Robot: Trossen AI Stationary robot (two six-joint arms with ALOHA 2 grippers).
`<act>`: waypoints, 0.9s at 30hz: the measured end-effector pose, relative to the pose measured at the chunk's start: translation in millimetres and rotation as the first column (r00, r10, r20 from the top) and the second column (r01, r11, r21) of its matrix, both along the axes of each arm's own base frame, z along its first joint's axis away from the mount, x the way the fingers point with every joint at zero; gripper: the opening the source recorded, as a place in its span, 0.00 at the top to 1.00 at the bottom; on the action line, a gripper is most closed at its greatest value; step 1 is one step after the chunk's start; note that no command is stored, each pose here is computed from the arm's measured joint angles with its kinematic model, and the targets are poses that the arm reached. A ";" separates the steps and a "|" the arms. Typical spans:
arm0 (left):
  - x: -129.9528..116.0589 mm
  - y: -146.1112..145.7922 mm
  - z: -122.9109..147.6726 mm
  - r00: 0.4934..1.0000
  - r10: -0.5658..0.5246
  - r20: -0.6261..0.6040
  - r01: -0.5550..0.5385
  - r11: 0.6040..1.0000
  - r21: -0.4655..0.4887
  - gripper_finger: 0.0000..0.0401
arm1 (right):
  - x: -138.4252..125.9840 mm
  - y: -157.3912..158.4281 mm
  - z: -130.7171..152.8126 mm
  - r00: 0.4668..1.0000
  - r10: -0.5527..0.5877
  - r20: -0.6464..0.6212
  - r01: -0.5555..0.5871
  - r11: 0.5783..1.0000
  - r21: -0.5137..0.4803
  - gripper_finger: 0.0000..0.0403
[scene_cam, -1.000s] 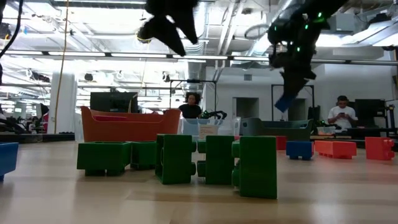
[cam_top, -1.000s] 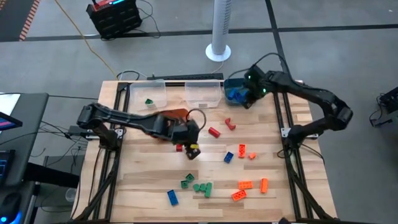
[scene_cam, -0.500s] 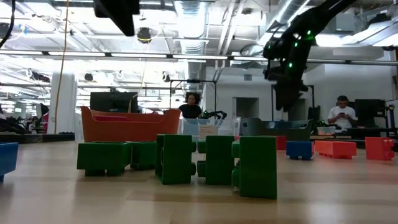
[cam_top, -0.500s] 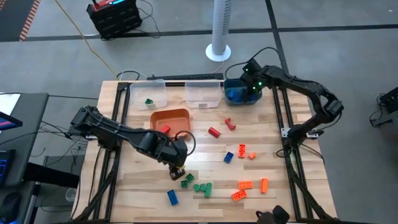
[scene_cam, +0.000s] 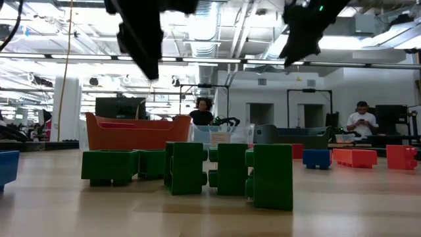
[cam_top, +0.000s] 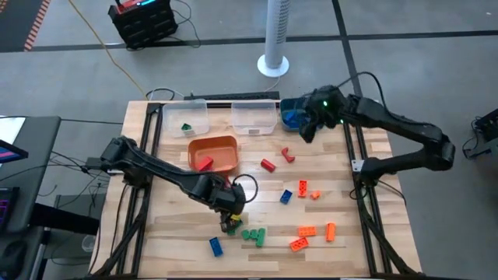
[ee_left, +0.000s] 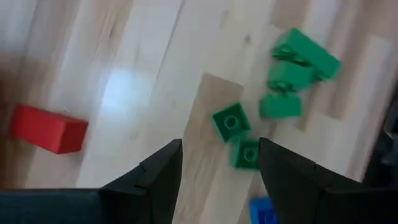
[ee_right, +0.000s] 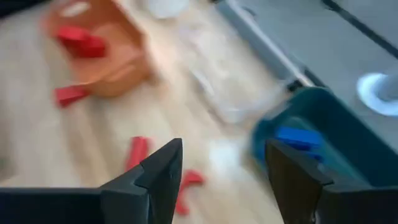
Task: Sort blocks
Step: Put the green game piece into the left transparent bin
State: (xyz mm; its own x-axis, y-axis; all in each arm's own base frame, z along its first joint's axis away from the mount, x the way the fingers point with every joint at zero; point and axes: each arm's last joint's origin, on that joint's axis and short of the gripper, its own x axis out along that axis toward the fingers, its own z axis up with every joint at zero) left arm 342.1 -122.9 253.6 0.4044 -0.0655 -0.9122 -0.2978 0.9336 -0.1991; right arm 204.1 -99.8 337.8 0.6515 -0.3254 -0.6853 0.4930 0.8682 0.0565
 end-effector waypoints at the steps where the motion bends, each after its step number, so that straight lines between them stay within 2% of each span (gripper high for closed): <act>1: 2.8 -0.9 -7.0 0.999 0.024 -0.024 -0.024 1.000 -0.011 0.50 | -0.1 7.5 2.9 1.000 0.015 0.013 -0.015 1.000 -0.006 0.42; 7: 10.8 -7.3 -32.9 0.989 0.066 -0.135 -0.079 0.993 -0.093 0.50 | -4.5 43.4 11.0 0.998 0.063 -0.004 -0.063 0.994 -0.089 0.42; 13: 6.5 -23.8 -32.3 0.992 0.034 -0.118 -0.047 0.993 -0.109 0.50 | -5.2 55.7 10.4 0.996 0.083 -0.036 -0.087 0.989 -0.121 0.42; 23: -6.6 -58.5 -32.1 0.997 -0.072 -0.019 0.073 0.997 0.032 0.50 | -3.7 59.5 11.4 0.996 0.086 -0.025 -0.088 0.987 -0.132 0.42; 27: -7.3 -69.6 -46.6 0.993 -0.116 -0.005 0.117 0.992 0.056 0.50 | -3.0 59.3 12.2 0.996 0.085 -0.013 -0.086 0.987 -0.134 0.42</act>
State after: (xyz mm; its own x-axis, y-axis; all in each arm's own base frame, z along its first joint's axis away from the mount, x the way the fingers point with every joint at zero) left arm 334.7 -192.6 207.0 0.3952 -0.0606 -0.9166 -0.1867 0.9717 -0.1447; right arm 201.2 -40.5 350.0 0.6760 -0.3580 -0.6442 0.4164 0.9067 -0.0670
